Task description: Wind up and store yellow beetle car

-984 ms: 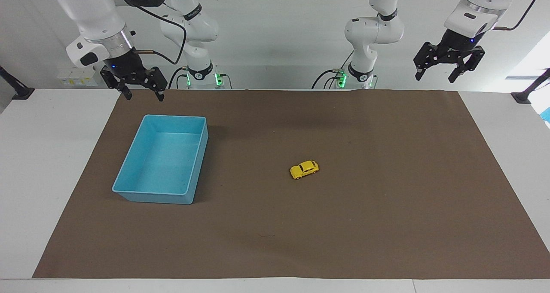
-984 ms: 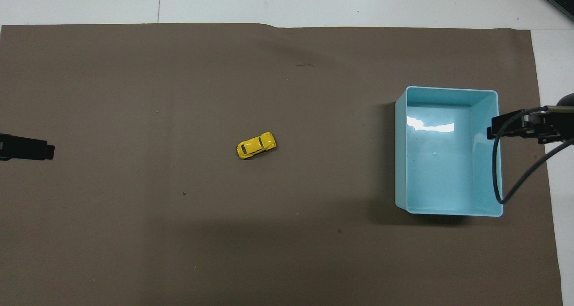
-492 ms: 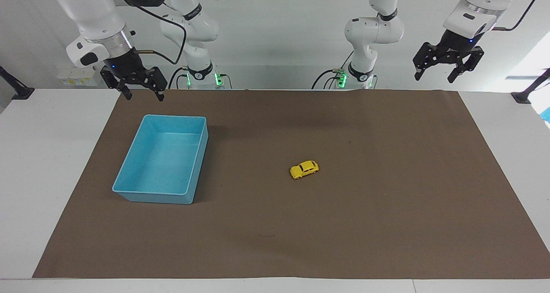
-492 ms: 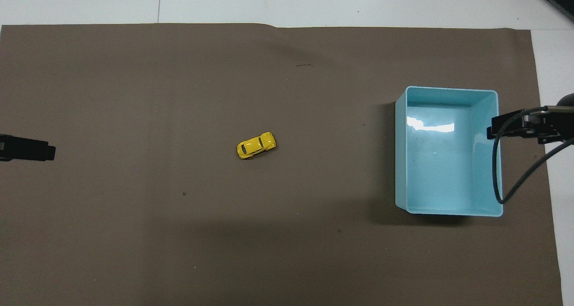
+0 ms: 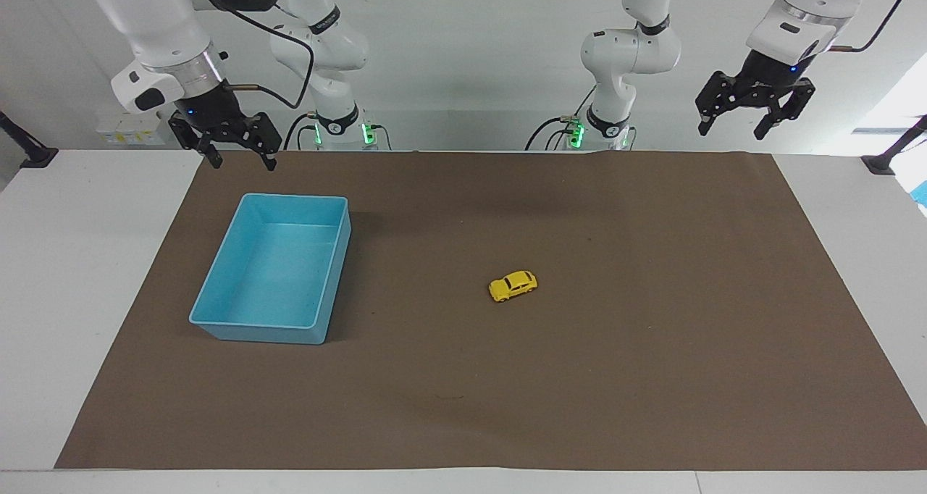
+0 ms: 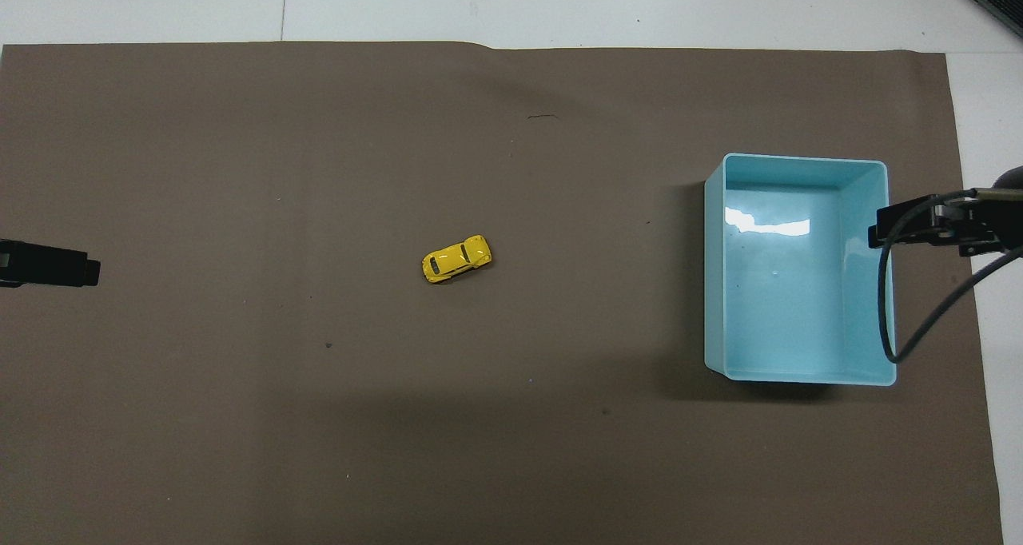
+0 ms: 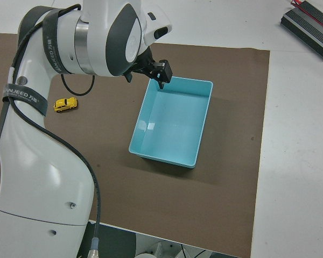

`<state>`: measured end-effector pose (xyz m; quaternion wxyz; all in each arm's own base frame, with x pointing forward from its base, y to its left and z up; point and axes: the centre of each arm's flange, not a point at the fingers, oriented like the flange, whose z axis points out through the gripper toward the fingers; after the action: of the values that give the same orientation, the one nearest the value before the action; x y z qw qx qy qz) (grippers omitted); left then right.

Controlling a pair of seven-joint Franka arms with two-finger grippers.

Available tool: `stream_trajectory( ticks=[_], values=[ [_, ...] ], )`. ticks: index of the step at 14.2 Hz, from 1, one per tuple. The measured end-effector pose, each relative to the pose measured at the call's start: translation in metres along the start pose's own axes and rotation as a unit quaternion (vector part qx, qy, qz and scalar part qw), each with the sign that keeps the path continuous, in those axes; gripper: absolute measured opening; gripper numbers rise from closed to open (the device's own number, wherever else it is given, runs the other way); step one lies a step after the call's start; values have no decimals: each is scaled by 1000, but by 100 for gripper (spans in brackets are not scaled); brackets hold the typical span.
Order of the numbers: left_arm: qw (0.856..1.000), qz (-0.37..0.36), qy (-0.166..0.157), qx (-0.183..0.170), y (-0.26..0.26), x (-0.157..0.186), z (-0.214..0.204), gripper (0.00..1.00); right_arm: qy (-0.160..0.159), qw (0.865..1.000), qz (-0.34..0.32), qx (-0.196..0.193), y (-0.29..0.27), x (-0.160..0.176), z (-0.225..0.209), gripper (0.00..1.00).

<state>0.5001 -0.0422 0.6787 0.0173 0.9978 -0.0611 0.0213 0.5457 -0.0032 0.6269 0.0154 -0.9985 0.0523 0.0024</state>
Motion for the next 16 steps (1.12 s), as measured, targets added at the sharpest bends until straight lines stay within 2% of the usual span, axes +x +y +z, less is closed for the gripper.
stream_trajectory(
  ticks=[5,9,11,13,16],
  values=[
    [1000,-26,-1,-1,12,0,1,100,0,1000,0,0,0,0,0,100],
    [997,-79,-4,-4,55,4,11,100,0,1000,0,0,1,0,0,100],
    [991,-132,-4,-13,66,7,17,100,0,1000,1,0,1,0,0,100],
    [974,-223,-6,-30,70,11,20,100,0,1000,1,0,1,0,0,100],
    [924,-379,-10,-43,72,16,26,100,0,1000,1,0,1,0,0,100]
  ],
)
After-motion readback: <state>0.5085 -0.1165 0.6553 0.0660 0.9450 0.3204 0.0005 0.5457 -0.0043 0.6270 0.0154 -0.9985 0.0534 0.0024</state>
